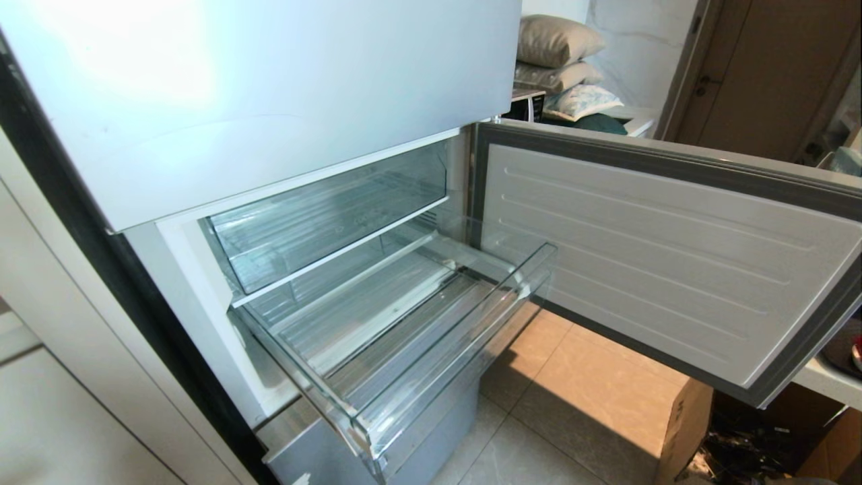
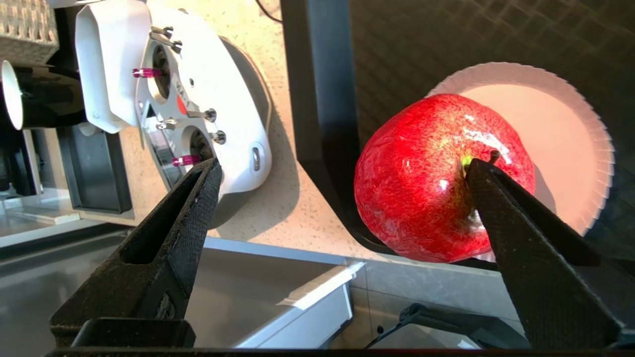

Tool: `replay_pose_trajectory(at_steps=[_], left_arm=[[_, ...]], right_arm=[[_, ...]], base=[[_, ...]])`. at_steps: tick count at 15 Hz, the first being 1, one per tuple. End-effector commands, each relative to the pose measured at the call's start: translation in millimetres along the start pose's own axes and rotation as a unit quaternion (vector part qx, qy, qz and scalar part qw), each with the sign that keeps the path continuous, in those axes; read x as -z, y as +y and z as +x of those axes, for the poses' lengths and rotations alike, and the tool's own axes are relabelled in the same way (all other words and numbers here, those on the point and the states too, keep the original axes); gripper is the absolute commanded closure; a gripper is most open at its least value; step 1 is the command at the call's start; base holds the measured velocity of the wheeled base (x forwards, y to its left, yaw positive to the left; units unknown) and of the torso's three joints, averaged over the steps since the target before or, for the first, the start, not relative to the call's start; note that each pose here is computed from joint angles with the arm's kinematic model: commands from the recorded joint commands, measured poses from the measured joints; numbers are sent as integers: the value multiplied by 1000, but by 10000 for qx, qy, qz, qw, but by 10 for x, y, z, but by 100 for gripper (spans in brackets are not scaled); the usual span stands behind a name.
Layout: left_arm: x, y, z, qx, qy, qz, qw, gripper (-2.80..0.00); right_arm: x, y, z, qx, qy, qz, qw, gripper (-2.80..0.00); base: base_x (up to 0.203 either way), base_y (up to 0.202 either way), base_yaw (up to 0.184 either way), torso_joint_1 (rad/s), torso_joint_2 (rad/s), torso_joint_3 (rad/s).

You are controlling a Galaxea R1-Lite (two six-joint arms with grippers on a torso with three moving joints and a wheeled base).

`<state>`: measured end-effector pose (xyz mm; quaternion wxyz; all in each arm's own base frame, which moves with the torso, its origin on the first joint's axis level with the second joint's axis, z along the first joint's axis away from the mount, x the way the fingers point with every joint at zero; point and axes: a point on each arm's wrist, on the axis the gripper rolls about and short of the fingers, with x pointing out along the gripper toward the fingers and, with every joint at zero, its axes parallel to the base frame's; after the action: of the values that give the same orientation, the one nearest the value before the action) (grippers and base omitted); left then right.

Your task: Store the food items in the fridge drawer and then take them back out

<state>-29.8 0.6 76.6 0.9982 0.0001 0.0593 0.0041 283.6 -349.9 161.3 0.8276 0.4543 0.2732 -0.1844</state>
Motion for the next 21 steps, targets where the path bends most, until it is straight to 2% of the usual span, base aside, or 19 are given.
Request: replay_pose_trajectory(at_steps=[1, 10, 16, 21], left_arm=[[2, 0, 0, 2, 5, -1, 10000, 0], [2, 0, 0, -6, 5, -1, 10000, 0], [2, 0, 0, -6, 5, -1, 10000, 0], [2, 0, 0, -6, 5, -1, 10000, 0]], right_arm=[[10, 38, 16, -43, 20, 7, 10000, -280], [18, 208, -64, -151, -58, -63, 9999, -280], [37, 228, -143, -128, -85, -51, 9999, -280], [273, 373, -488, -49, -58, -41, 10000, -280]], base=[[0, 0, 0, 0, 0, 0], [0, 0, 0, 0, 0, 0], [0, 0, 0, 0, 0, 0], [0, 0, 0, 0, 0, 0]])
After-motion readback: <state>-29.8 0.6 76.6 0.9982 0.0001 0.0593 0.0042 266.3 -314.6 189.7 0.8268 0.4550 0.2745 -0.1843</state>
